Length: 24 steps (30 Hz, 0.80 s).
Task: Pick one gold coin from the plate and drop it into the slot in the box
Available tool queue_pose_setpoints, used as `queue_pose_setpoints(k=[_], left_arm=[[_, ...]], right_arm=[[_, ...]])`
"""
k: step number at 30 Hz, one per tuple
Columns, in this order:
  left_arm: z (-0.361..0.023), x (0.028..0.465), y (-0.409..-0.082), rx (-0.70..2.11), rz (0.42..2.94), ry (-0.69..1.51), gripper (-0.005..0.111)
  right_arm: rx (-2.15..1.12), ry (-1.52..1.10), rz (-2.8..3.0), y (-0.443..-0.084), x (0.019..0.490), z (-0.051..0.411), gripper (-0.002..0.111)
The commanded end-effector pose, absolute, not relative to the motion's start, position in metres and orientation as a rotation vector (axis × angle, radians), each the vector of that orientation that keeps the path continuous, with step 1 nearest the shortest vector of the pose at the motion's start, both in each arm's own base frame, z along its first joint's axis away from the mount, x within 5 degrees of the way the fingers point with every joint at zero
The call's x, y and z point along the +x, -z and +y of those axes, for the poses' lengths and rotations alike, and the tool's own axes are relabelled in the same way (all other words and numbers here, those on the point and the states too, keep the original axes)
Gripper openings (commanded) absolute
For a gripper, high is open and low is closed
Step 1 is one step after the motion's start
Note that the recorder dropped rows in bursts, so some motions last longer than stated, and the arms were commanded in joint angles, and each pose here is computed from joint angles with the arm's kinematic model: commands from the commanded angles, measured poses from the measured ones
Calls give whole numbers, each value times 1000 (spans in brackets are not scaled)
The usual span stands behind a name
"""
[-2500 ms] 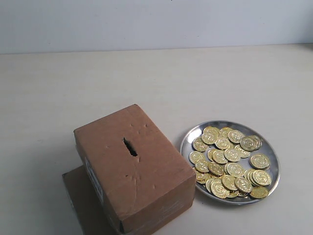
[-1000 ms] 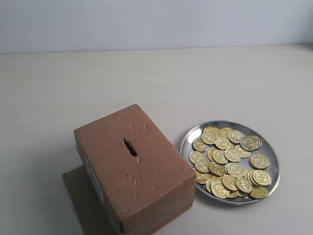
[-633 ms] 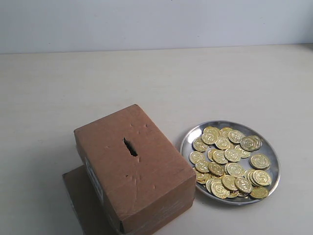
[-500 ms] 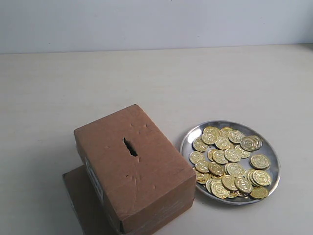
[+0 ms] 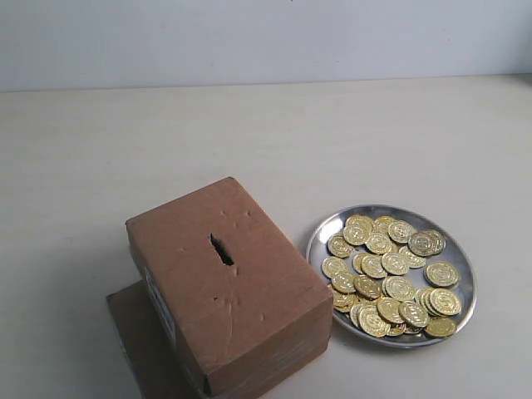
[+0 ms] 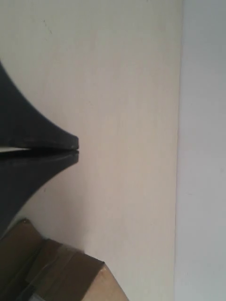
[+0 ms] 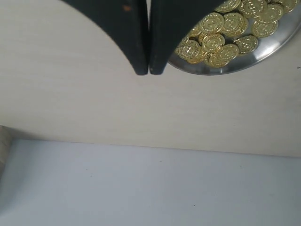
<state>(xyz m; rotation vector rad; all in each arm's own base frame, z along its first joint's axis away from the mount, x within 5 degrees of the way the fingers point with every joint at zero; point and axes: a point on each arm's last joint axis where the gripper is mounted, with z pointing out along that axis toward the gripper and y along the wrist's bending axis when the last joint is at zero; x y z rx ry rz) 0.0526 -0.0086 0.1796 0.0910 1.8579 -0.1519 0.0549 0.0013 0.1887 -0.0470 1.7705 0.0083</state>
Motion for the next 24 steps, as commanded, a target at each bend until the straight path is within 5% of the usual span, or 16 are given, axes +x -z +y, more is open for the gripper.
queue_pose_setpoints(k=[1, 24], left_arm=[[-8, 52, -181, 183, 1838, 73, 0], [-8, 52, -181, 108, 1845, 138, 0]], right_arm=[[-49, -6, 1766, -188, 55, 1, 0], [-47, -7, 1766, -188, 55, 1, 0]])
